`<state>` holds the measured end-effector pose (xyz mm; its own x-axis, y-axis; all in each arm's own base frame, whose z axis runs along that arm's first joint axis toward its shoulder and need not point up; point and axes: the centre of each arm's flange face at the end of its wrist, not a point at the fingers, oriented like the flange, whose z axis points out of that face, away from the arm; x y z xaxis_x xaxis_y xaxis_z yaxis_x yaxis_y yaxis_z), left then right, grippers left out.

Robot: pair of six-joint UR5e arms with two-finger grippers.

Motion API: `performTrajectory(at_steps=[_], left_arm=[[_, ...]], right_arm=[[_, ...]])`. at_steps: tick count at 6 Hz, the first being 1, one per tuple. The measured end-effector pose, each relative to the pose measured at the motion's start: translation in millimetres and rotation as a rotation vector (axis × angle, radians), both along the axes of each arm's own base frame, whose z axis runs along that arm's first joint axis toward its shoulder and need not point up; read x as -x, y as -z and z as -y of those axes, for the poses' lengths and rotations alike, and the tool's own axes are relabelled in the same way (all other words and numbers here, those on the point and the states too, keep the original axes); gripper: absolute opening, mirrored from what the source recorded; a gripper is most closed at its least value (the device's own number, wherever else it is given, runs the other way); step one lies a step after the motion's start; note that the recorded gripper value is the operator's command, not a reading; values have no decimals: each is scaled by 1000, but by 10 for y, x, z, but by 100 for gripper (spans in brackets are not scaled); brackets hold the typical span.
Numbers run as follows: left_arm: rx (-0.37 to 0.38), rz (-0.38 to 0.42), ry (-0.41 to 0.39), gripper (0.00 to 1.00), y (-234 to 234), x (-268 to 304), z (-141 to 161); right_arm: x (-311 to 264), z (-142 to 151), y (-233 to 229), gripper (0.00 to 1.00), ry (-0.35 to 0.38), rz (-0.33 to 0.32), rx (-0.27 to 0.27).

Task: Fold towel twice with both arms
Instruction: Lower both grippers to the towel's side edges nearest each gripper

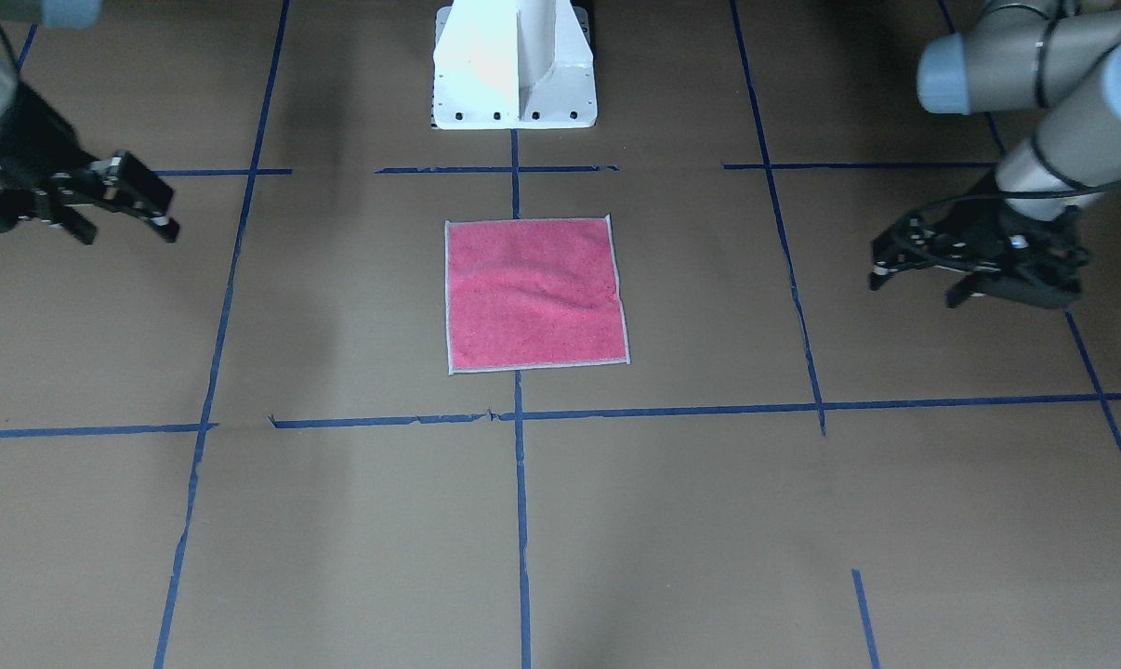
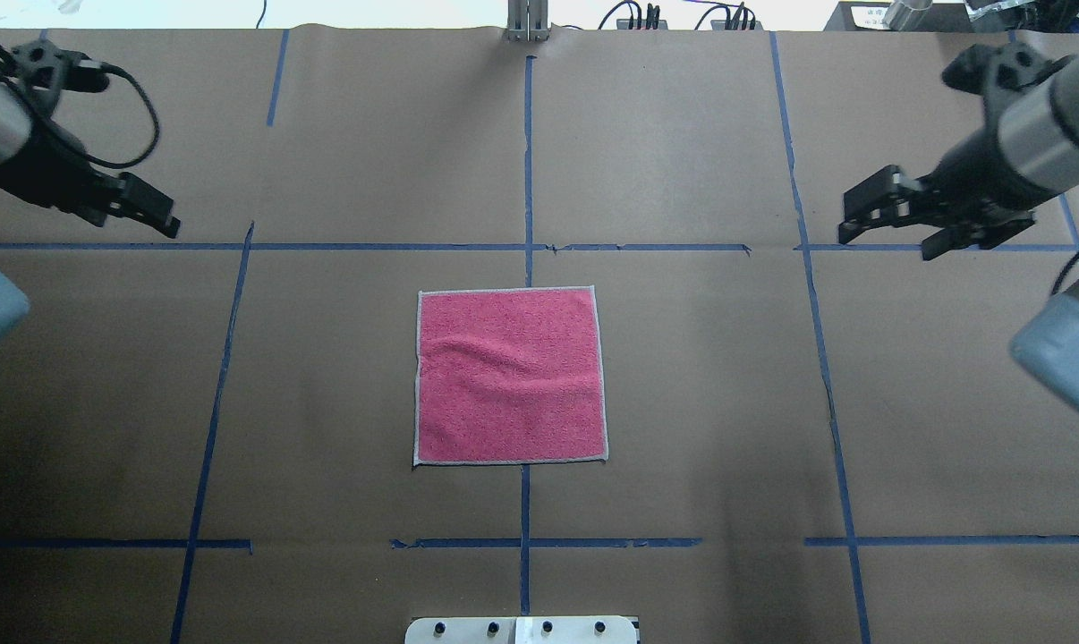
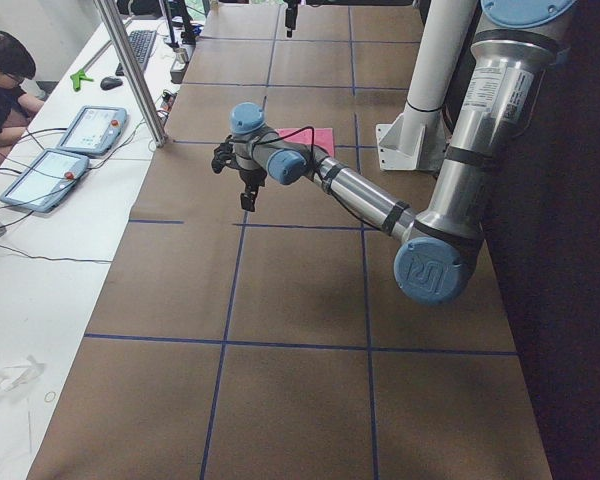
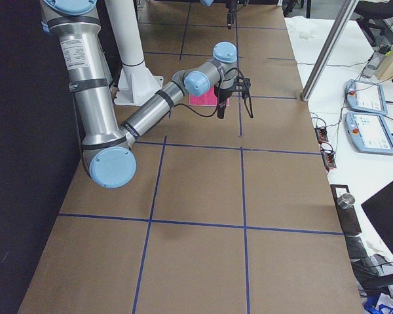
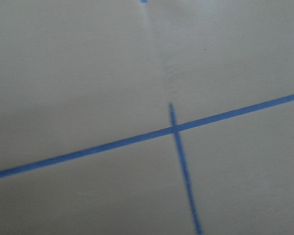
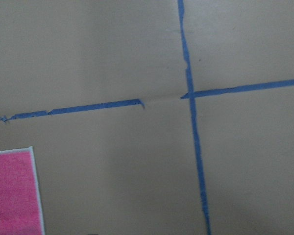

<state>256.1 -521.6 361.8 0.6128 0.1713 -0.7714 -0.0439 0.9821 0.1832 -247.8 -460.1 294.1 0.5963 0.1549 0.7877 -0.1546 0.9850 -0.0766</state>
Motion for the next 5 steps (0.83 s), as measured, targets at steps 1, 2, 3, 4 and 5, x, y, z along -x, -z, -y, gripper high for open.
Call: performTrajectory(at_steps=[1,2,3,4,5], left_arm=[[52,-17,42,100,343,-504,-194],[112,-26,90,100,617,-1016,-442],[159,-23,141,100,798,-1526,-753],[194,-20,177,100,898,-1934,-1076],[229,-20,223,94,964,-2267,-1389]], right_arm=[[556,-214,248,96,-42,-7,38],[1020,-462,415,88,-80,-11,73],[1380,-706,516,84,-116,-13,111],[1657,-931,566,83,-150,-17,142],[1865,-1126,586,83,-180,-23,163]])
